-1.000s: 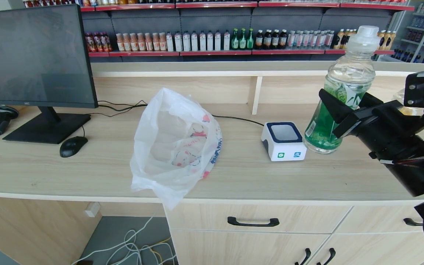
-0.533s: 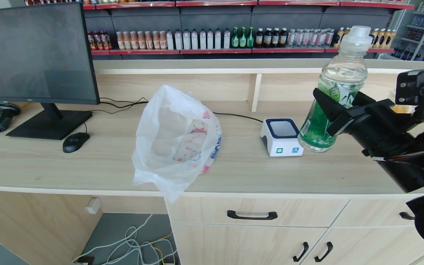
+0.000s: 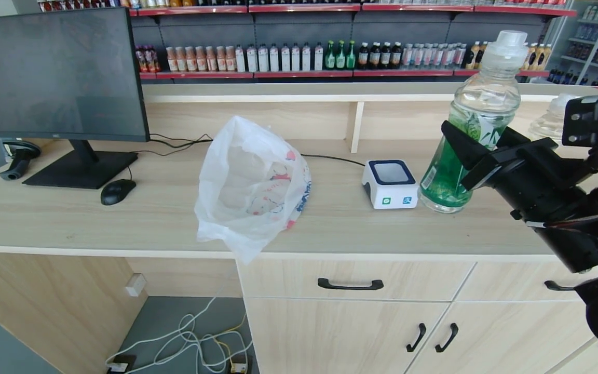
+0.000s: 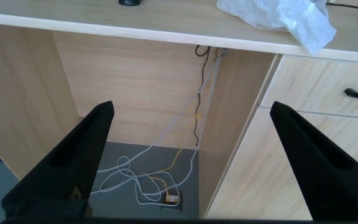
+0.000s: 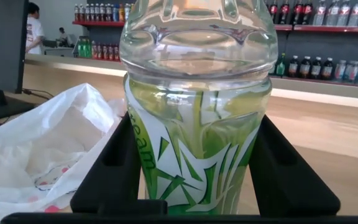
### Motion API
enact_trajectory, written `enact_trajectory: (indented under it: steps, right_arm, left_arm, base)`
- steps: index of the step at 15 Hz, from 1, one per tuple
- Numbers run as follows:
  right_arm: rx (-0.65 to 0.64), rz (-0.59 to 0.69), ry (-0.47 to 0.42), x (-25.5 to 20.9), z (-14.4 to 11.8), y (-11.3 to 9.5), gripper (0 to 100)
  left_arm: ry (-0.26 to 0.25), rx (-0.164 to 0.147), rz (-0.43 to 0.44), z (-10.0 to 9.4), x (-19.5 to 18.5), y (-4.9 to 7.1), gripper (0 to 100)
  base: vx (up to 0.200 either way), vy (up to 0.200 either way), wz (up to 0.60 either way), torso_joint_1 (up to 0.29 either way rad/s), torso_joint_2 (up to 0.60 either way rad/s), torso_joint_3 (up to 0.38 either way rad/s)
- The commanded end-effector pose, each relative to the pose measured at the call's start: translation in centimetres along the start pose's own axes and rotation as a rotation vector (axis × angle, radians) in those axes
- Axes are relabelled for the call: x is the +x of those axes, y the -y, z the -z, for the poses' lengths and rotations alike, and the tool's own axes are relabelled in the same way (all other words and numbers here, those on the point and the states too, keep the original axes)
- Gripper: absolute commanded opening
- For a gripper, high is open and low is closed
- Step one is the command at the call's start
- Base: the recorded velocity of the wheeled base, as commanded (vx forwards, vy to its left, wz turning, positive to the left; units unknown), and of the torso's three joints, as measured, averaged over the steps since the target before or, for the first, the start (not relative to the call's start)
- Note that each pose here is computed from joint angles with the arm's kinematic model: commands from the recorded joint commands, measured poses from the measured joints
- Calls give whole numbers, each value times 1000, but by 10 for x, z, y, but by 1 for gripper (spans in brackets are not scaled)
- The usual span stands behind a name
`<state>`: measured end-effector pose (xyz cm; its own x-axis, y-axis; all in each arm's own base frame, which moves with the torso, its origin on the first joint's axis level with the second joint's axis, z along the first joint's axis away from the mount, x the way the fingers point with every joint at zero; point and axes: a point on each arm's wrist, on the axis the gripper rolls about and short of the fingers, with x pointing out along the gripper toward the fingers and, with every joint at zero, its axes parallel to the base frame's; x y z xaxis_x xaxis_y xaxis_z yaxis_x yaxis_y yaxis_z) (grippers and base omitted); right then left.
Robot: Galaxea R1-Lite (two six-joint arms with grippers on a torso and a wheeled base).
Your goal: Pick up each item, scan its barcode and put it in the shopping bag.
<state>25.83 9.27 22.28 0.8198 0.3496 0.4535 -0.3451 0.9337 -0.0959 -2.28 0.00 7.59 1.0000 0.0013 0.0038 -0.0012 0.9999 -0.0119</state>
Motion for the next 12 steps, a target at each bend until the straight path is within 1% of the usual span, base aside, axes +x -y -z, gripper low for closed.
enact_trajectory:
  steps: [1, 3, 11, 12]
  right_arm:
    - [12, -26, 2, 1, 0, -8, 0]
    - [21, -43, 9, 2, -2, -13, 0]
    - [22, -41, 15, 3, -3, -13, 0]
    - [20, -38, 13, 2, -2, -12, 0]
  left_arm:
    - [1, 0, 0, 0, 0, 0, 100]
    - [-1, 0, 0, 0, 0, 0, 100]
    - [1, 0, 0, 0, 0, 0, 100]
    - [-1, 0, -2, 0, 0, 0, 100]
  base:
    - [0, 0, 600, -2, 2, 2]
    - [0, 0, 600, 0, 2, 0]
    - [0, 0, 600, 4, 4, 3]
    - [0, 0, 0, 0, 0, 0]
